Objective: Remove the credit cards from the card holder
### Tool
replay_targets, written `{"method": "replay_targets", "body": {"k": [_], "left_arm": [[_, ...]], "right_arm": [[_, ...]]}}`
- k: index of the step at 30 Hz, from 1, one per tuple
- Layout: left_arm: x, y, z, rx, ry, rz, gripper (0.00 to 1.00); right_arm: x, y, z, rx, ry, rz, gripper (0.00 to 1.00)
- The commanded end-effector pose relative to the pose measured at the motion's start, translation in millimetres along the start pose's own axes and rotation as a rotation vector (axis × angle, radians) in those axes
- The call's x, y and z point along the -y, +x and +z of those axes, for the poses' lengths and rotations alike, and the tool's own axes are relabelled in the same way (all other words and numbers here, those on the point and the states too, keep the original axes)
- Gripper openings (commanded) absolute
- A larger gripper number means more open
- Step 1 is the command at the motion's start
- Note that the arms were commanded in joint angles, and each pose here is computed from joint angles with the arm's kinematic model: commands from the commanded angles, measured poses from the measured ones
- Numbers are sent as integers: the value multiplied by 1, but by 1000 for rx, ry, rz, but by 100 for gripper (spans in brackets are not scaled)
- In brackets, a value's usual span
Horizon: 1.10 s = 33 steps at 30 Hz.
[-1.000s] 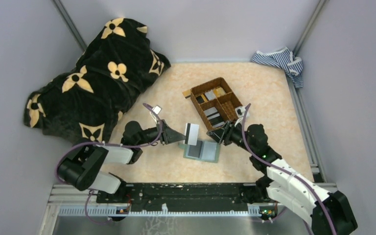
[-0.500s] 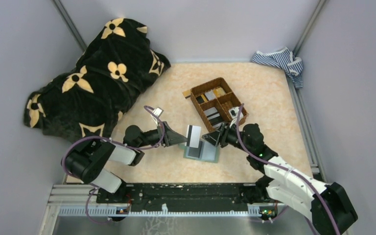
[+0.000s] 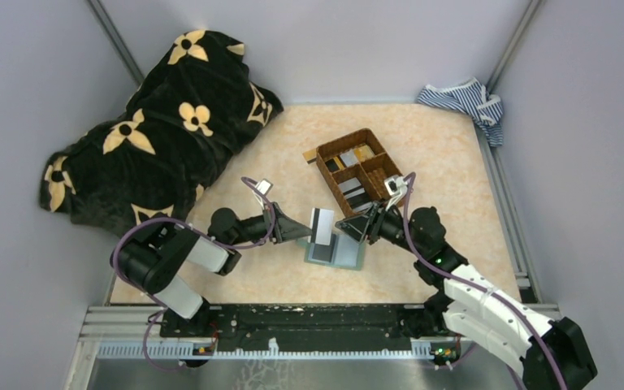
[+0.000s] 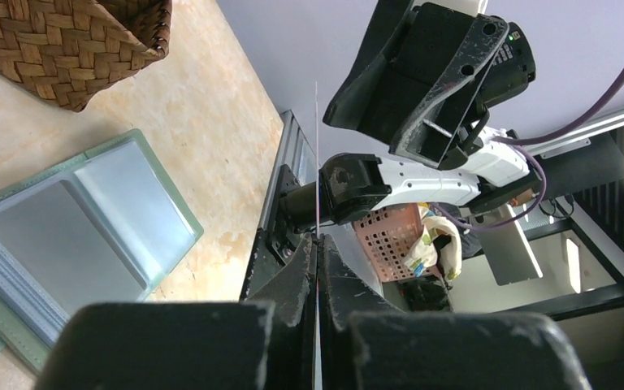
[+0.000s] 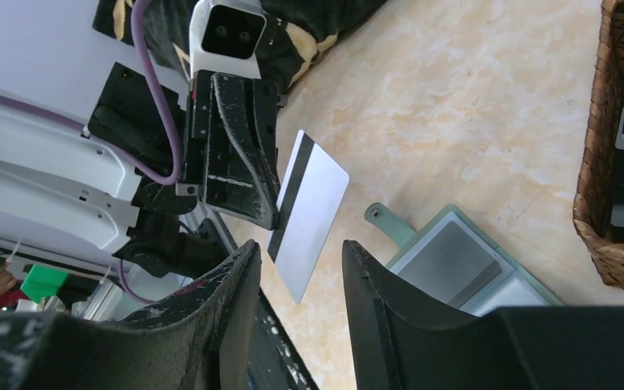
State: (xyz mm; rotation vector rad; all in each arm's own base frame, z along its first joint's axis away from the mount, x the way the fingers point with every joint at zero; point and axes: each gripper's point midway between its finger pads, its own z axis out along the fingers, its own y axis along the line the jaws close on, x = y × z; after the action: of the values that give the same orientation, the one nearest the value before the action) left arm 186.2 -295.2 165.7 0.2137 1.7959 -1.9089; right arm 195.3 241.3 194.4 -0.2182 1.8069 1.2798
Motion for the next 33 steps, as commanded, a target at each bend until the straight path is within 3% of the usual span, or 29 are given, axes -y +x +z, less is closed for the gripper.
{"method": "replay_targets", "body": {"k": [1,17,27,33], "left_arm": [[18,-7,5,26,75,68,0],[19,-2,19,7,124,41,0],[19,-3,22,9,137,28,0],[21,-2,21,8,138,33,0]], "right_arm": [[-27,-22,6,40,-86,-37,43],[-26,-9,17,4,-93,-28,42],[-17,-3,17,-8,-61,-28,11],[-13,0,17,-17,-47,-27,0]]}}
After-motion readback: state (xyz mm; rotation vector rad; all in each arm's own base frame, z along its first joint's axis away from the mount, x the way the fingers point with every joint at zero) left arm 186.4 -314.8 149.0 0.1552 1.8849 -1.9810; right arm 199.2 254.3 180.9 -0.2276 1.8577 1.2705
